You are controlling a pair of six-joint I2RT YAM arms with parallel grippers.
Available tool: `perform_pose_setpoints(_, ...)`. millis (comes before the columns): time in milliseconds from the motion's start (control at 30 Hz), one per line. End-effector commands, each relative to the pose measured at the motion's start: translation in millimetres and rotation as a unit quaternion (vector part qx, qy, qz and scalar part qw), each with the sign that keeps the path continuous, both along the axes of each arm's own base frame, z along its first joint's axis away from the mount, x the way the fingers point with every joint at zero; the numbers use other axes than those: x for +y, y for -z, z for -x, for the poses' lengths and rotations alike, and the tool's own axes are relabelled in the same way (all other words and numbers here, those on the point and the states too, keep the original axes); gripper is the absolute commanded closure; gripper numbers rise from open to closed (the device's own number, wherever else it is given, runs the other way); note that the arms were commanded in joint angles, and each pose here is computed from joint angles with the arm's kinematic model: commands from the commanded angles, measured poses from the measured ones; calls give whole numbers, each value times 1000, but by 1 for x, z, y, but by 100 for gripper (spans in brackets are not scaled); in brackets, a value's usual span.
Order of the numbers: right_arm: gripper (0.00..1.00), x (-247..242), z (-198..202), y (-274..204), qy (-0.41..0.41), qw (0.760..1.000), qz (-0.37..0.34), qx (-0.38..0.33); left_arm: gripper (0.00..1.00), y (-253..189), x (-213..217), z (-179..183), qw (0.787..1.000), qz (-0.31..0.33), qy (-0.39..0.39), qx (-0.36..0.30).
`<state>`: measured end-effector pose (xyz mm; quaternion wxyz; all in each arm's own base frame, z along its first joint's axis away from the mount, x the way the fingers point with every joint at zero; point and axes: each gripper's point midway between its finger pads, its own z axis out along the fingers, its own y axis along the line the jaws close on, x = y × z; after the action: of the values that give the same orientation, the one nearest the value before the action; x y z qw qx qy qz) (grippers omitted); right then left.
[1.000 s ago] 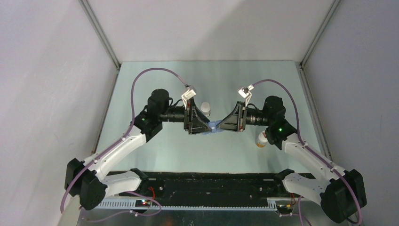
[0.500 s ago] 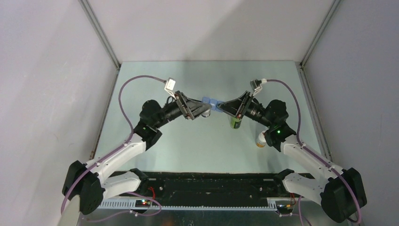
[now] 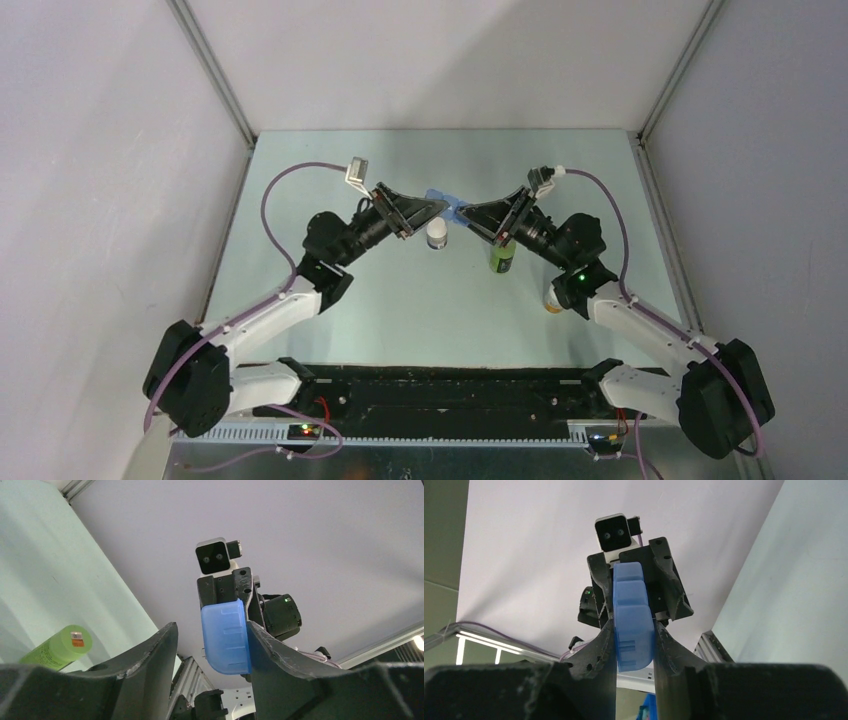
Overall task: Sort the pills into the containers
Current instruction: Open the pill container at the center of the board.
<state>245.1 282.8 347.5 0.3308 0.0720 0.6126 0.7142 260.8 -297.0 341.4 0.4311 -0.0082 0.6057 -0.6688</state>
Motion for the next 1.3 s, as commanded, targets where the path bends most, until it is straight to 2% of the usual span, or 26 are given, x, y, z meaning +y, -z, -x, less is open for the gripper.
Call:
perform_pose_setpoints(0,95,2,-1,-14,5,1000,-22,-13,46,-24,1,2,999,36,8,-20)
perform_pose_setpoints(100,94,3,-3,-11,13,1000,-16,-10,57,-19,1,1,999,33,5,-12)
perform_pose_setpoints(267,89,6,-5,-3,11,1000,0,-5,88,-12,3,-2,1000,29,-5,-1)
perform_pose_setpoints(300,76,7,-6,2,13,1000,12,-8,97,-13,3,-3,1000,28,-5,-2)
perform_pose_setpoints(333,68,6,-7,2,13,1000,20,-14,99,-10,3,-4,1000,20,-5,-1)
perform_pose_setpoints(367,48,6,-8,11,18,998,48,-22,100,-13,3,-5,1000,16,-3,-5)
perform_pose_setpoints(400,39,2,-14,24,30,996,84,-24,100,-8,5,-7,1000,0,-2,-3)
perform_pose_setpoints(433,21,-3,-14,24,38,994,97,-34,100,-11,7,-8,1000,-5,-4,-6)
perform_pose_setpoints(467,10,-11,-20,38,52,989,136,-40,100,-2,11,-12,1000,-26,-9,4)
perform_pose_setpoints(533,2,-26,-23,47,70,978,183,-66,100,7,18,-17,998,-63,-20,12)
perform_pose_setpoints(633,1,-42,-18,37,82,959,234,-134,100,9,28,-22,991,-122,-48,17)
perform_pose_setpoints(700,2,-45,-12,33,86,939,281,-181,100,30,36,-22,980,-181,-56,58)
perform_pose_setpoints(800,3,-41,0,39,66,898,356,-250,100,33,45,-23,973,-212,-62,72)
perform_pose_setpoints(900,1,-22,12,34,36,862,401,-307,100,41,50,-21,966,-235,-53,90)
perform_pose_setpoints(967,1,-12,15,41,21,827,448,-338,100,40,51,-19,965,-247,-46,79)
perform_pose_setpoints(1100,1,13,16,51,8,783,501,-369,100,34,52,-12,963,-261,-33,51)
perform_pose_setpoints(1233,1,31,7,69,1,753,542,-373,100,30,50,-5,963,-265,-13,37)
perform_pose_setpoints(1267,1,31,2,67,20,744,556,-370,100,30,49,-3,963,-266,-6,36)
